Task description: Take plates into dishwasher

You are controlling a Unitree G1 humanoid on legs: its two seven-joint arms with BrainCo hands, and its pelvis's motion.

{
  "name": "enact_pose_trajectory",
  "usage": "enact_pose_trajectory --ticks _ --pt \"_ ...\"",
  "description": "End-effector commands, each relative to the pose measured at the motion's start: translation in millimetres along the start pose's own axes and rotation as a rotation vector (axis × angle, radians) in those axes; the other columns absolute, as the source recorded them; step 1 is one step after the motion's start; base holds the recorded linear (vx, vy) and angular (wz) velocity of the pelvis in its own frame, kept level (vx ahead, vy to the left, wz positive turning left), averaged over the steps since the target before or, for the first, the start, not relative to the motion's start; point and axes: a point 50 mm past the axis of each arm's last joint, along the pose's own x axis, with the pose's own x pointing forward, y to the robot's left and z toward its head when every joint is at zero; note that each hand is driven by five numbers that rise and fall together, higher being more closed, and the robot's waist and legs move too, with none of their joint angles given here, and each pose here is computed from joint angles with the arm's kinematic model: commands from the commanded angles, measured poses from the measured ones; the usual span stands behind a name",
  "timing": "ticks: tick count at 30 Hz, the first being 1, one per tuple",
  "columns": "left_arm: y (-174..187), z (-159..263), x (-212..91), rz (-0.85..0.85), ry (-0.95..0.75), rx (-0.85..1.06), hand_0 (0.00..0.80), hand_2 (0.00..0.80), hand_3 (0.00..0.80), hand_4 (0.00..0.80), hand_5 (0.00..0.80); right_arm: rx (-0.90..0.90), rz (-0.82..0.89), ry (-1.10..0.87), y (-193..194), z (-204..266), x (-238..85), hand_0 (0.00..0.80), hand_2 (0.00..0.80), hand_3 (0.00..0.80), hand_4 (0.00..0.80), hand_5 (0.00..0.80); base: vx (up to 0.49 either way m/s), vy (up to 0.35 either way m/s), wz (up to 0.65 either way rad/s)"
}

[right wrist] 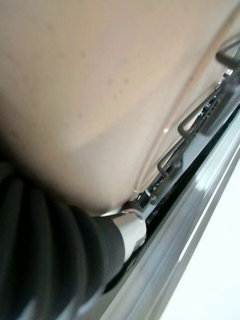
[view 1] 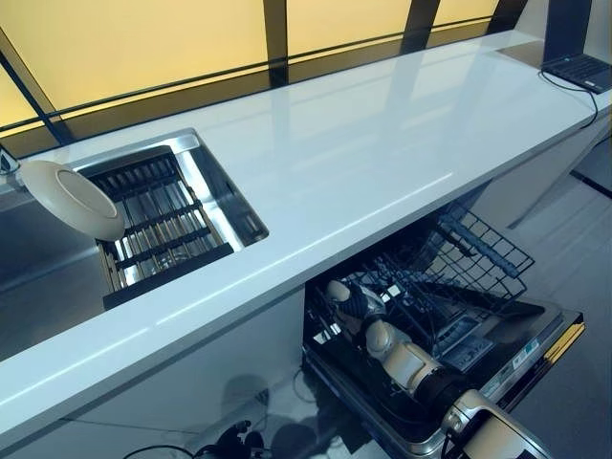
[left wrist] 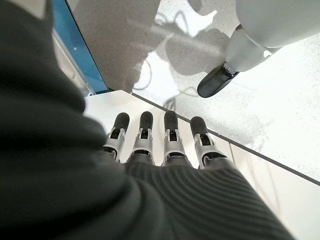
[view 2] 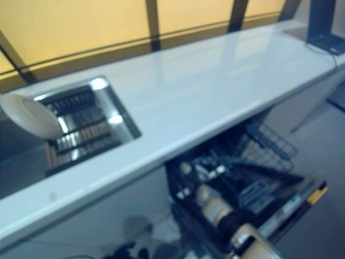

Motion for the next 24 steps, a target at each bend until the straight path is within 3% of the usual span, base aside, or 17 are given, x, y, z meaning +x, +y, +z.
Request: enact_pose_trajectory --ticks 1,24 --pt "13 36 9 0.042 -0.1 -0.003 0.0 0.0 0.0 0.0 0.0 -0.07 0.045 0.113 6 -27 2 0.8 0.8 0.8 0.8 0.8 0.0 0.0 0.0" --pt "15 53 11 0.057 -0.148 -0.026 0.0 0.0 0.0 0.0 0.0 -0.048 0.094 0.124 16 -29 0 0.8 0.8 0.8 0.8 0.8 0.0 0.0 0.0"
